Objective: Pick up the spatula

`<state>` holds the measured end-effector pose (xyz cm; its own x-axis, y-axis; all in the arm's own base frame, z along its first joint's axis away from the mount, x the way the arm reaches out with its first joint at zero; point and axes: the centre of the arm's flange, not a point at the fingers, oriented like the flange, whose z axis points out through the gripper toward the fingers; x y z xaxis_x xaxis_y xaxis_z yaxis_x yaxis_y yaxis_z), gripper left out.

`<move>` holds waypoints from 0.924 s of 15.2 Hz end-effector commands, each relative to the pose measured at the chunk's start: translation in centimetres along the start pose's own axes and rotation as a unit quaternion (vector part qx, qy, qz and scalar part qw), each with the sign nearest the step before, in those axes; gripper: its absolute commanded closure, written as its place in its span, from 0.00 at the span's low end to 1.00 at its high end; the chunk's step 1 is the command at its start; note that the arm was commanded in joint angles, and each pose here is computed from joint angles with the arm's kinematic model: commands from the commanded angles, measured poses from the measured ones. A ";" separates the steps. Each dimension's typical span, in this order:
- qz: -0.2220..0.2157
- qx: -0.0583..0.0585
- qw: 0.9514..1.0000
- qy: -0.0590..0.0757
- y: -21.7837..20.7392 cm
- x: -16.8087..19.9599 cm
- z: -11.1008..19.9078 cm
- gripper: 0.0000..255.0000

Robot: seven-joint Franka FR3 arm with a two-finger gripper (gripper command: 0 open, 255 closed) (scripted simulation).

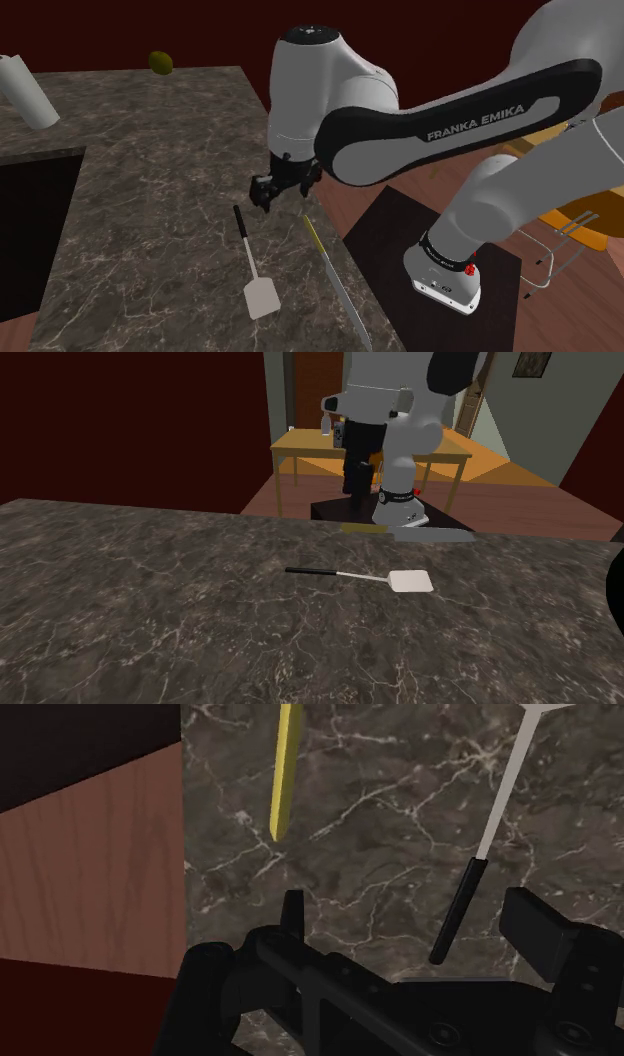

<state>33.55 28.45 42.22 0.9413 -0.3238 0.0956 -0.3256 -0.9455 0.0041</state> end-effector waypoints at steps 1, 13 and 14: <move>0.021 0.000 1.000 -0.004 -2.0 -0.4 1.6 0.00; 0.087 -0.005 0.996 -0.015 -9.4 -0.8 9.6 0.00; 0.087 -0.005 0.996 -0.015 -9.4 -0.9 10.1 0.00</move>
<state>36.73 37.23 32.50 0.8732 -0.4829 0.0659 -0.4839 -0.8751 0.0000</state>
